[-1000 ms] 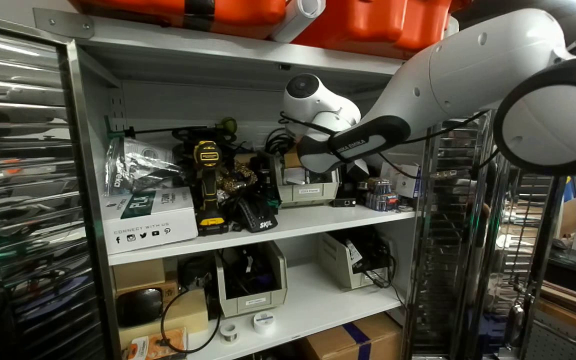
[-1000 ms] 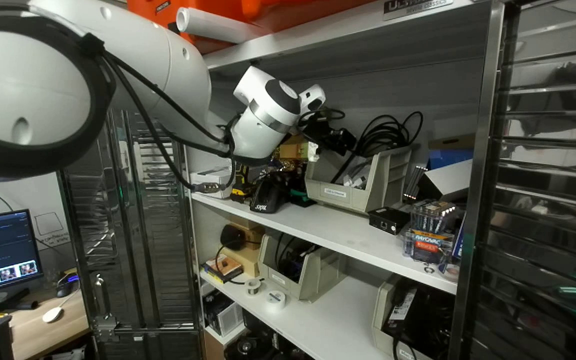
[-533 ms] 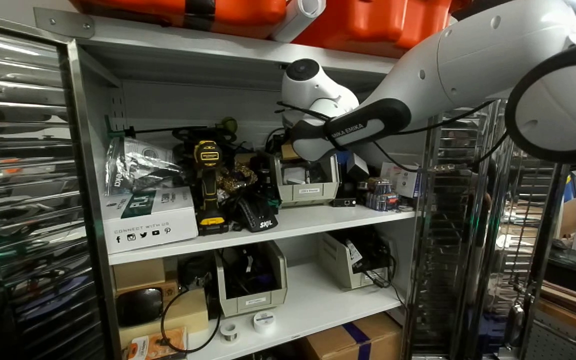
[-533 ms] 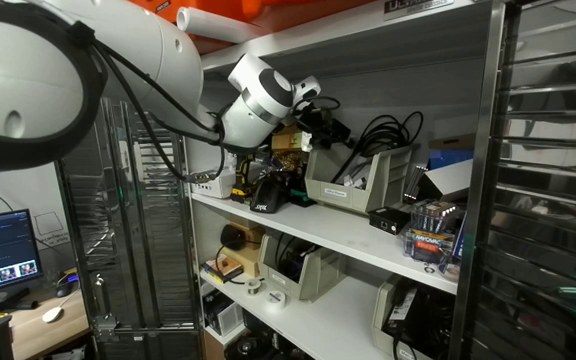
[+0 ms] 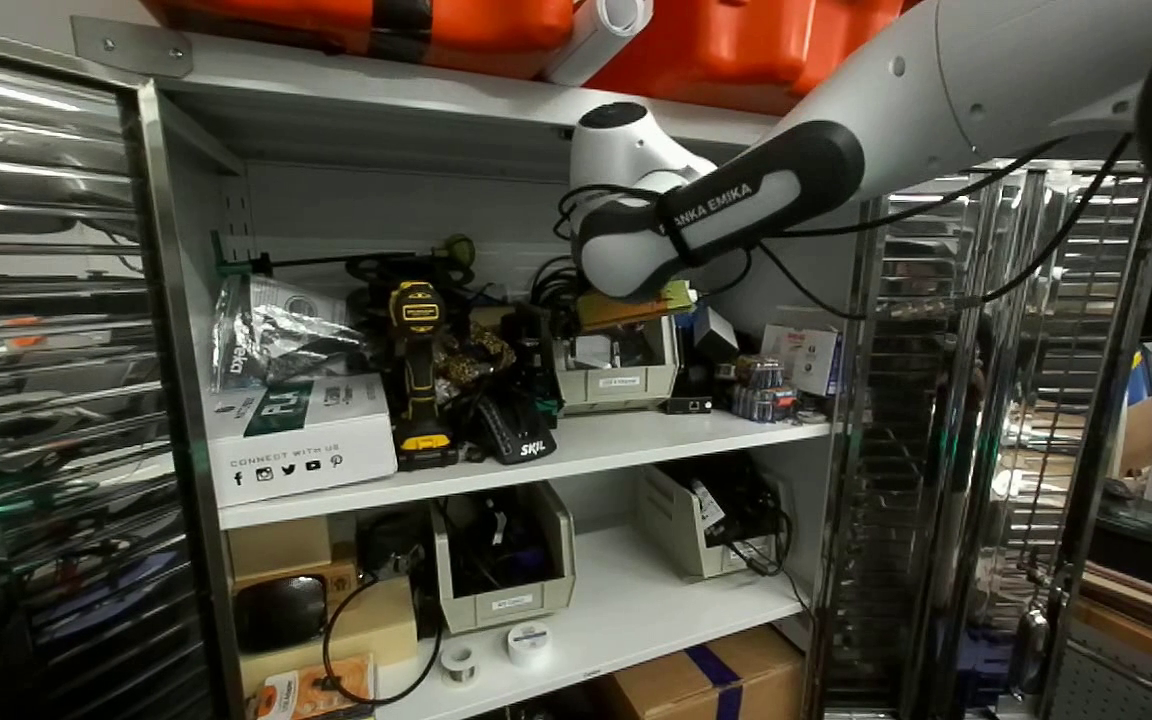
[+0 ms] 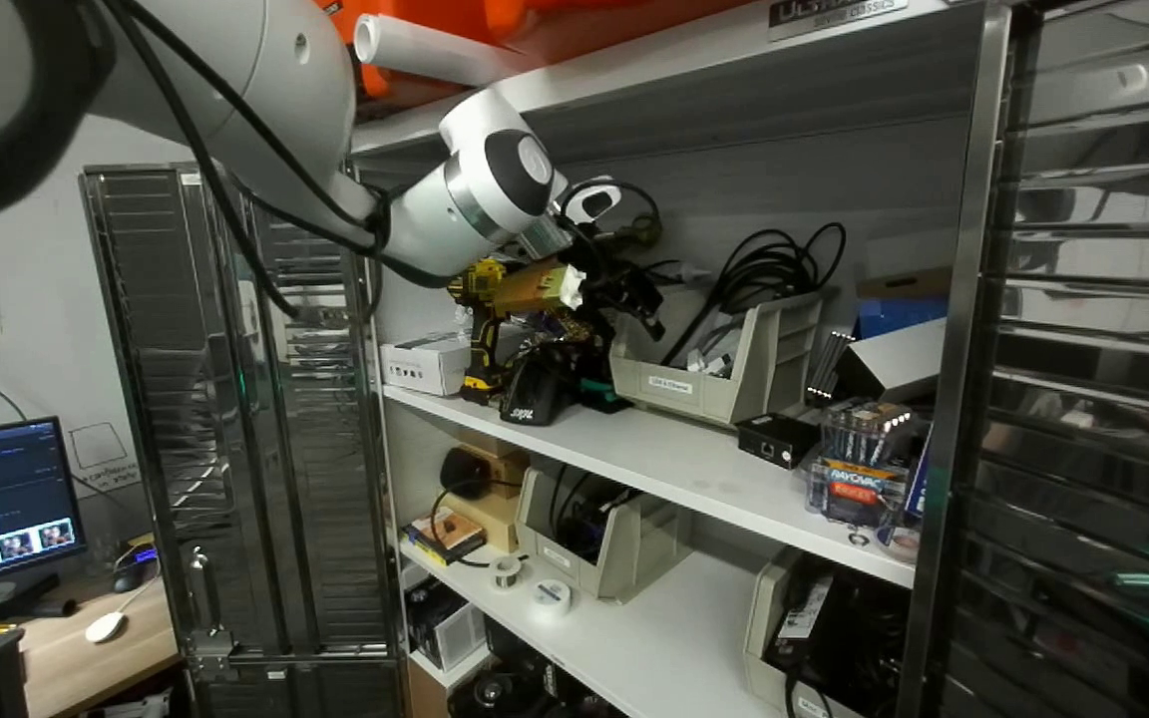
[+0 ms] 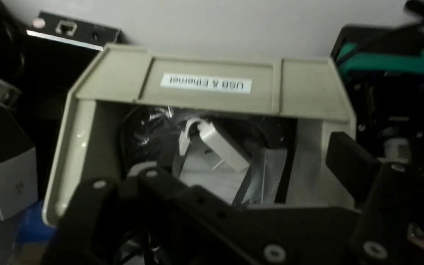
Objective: Pick up the white object and put it in the tool box
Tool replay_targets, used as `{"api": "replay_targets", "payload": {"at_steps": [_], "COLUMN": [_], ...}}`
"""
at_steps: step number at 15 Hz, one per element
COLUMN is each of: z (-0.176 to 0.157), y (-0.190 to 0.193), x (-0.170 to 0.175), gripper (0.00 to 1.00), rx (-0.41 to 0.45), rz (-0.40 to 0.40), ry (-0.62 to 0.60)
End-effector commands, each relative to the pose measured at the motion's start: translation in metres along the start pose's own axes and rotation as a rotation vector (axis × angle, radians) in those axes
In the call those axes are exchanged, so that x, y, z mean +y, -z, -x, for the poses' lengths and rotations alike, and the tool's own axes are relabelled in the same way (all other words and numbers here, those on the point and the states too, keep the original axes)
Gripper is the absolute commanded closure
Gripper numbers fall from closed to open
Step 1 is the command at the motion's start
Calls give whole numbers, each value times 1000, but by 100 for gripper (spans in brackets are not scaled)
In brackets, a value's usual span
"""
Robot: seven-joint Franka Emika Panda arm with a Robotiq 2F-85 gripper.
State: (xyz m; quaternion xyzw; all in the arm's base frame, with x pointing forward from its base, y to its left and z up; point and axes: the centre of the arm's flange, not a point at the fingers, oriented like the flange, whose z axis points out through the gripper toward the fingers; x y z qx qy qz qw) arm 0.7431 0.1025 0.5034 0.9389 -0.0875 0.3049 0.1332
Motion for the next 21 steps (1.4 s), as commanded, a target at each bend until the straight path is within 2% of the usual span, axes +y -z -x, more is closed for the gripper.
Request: {"api": "replay_targets", "payload": {"at_steps": [1, 5, 9, 15, 16, 17, 21], "z": [27, 52, 72, 89, 89, 108, 109], "y": [46, 74, 104, 127, 131, 127, 132], "x": [32, 51, 65, 72, 73, 57, 58], "gripper": [0, 0, 0, 0, 0, 0, 0], "rx": [-194, -430, -653, -1002, -1022, -965, -996], "rz": [-67, -159, -257, -327, -359, -289, -319], "ry": [27, 43, 111, 239, 300, 262, 314]}}
